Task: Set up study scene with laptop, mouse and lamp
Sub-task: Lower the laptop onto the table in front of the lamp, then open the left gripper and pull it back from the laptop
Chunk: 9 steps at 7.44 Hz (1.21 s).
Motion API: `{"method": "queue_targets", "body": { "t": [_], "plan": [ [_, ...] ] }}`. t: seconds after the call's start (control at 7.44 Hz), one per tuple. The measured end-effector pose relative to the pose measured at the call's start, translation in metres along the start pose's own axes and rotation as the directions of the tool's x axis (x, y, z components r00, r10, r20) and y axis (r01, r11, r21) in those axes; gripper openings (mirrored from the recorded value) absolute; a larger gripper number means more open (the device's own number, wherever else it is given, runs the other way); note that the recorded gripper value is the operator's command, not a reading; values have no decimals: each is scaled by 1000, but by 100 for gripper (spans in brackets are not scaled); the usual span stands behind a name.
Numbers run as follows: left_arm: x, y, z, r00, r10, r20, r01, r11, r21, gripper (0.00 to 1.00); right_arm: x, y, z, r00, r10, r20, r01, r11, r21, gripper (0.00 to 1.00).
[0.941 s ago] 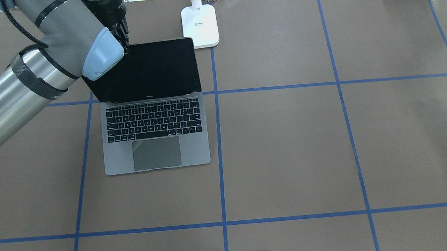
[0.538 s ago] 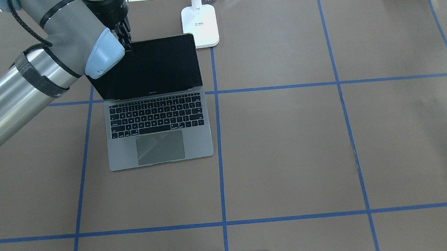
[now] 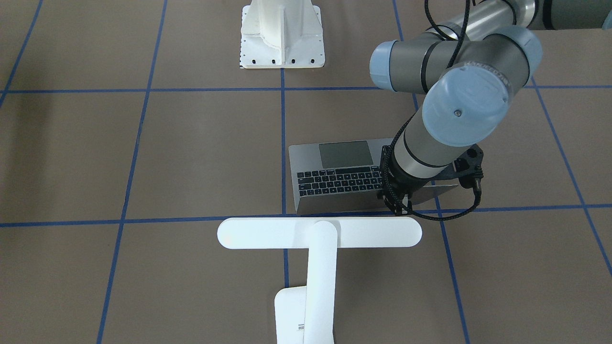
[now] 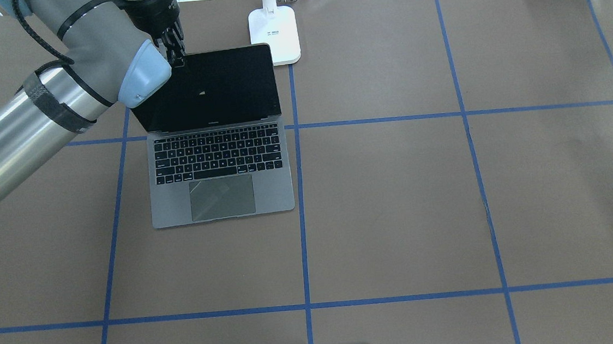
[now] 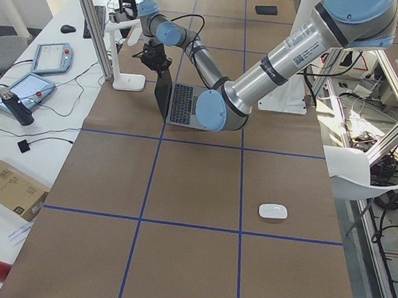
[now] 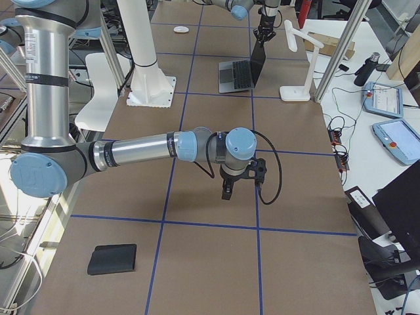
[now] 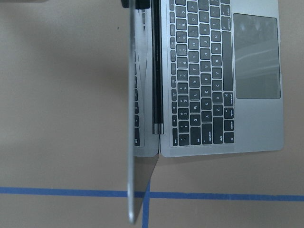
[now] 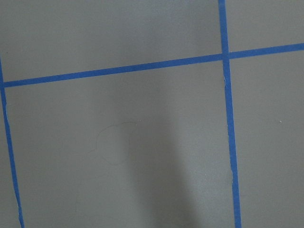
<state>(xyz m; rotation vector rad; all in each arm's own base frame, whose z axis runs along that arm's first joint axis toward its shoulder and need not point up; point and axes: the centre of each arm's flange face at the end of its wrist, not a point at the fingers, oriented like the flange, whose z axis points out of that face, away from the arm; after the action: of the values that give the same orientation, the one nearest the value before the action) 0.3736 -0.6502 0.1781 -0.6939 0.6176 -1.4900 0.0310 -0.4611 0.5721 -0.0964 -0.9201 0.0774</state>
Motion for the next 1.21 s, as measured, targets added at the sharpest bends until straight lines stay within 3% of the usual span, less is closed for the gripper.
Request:
{"method": "queue_targets", "body": {
  "t": [0.27,0.4,0.54,0.94,1.21],
  "plan": [
    [7,-2,8,1000,2,-9,-2,1000,-7,0,1,0,0,1000,1,-1,-1,1000,-1,100],
    [9,-3,11,1000,2,-13,-3,1000,-11,88,1,-1,1,1000,2,-1,-2,1000,-2,100],
    [10,-5,13,1000,11,-19,-11,1000,-18,100,2,-1,1,1000,4,-1,-4,1000,-3,100],
    [8,-8,14,998,42,-53,-43,999,-27,100,2,-1,2,1000,2,-2,-2,1000,-3,100],
    [2,-27,-7,993,56,-108,-59,998,-25,100,1,-1,1,1000,-13,-6,13,1000,2,100]
  ]
}}
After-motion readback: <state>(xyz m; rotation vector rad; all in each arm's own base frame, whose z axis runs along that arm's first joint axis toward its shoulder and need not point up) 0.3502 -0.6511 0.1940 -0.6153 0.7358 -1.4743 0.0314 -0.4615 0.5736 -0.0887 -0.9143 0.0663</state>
